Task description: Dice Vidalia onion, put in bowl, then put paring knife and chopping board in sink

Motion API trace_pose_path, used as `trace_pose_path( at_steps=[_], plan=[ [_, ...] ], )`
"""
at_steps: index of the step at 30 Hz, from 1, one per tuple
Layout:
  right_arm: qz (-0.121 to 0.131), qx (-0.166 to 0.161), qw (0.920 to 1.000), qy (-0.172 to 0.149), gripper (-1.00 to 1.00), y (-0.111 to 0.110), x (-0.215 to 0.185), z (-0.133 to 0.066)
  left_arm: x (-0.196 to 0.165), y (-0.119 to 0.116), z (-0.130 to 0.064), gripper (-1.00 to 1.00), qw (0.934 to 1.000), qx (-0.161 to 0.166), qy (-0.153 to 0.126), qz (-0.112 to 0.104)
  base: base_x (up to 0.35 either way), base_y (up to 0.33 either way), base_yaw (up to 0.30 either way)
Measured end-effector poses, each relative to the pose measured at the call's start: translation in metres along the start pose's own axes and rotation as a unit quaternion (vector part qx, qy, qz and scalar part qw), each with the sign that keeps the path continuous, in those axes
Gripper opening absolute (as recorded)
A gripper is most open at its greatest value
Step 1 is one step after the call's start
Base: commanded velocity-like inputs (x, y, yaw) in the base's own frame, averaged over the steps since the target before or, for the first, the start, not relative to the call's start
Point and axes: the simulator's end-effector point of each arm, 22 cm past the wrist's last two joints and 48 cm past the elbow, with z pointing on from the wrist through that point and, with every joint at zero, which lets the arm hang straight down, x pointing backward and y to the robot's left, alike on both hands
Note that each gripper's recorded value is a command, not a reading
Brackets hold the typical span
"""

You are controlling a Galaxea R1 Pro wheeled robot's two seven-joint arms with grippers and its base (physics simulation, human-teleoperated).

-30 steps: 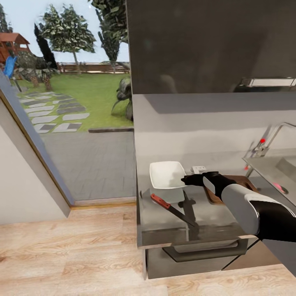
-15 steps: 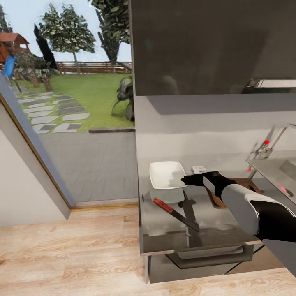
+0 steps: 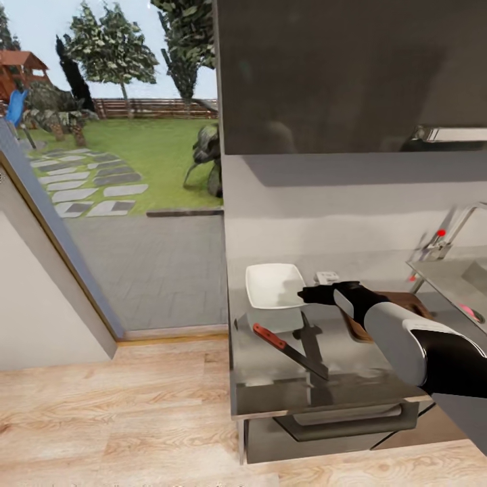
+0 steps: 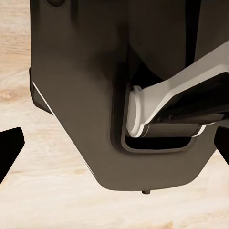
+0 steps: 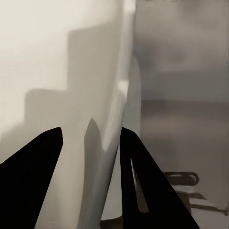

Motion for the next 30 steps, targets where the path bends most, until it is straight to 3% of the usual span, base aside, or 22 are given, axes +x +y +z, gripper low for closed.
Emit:
trace_pose_path(
  at_steps=[23, 30],
  plan=[
    [0.006, -0.002, 1.0000, 0.001, -1.00, 0.0010, 0.0017, -0.0001, -0.0007, 0.0000, 0.0003, 1.00, 1.0000, 0.000, -0.001, 0.000, 0.000, 0.000, 0.018],
    [-0.011, 0.003, 0.9999, 0.003, -1.00, 0.0000, 0.0005, -0.0044, -0.0040, 0.0001, 0.0019, 1.00, 1.0000, 0.001, -0.006, 0.001, 0.000, 0.000, 0.000]
  ],
)
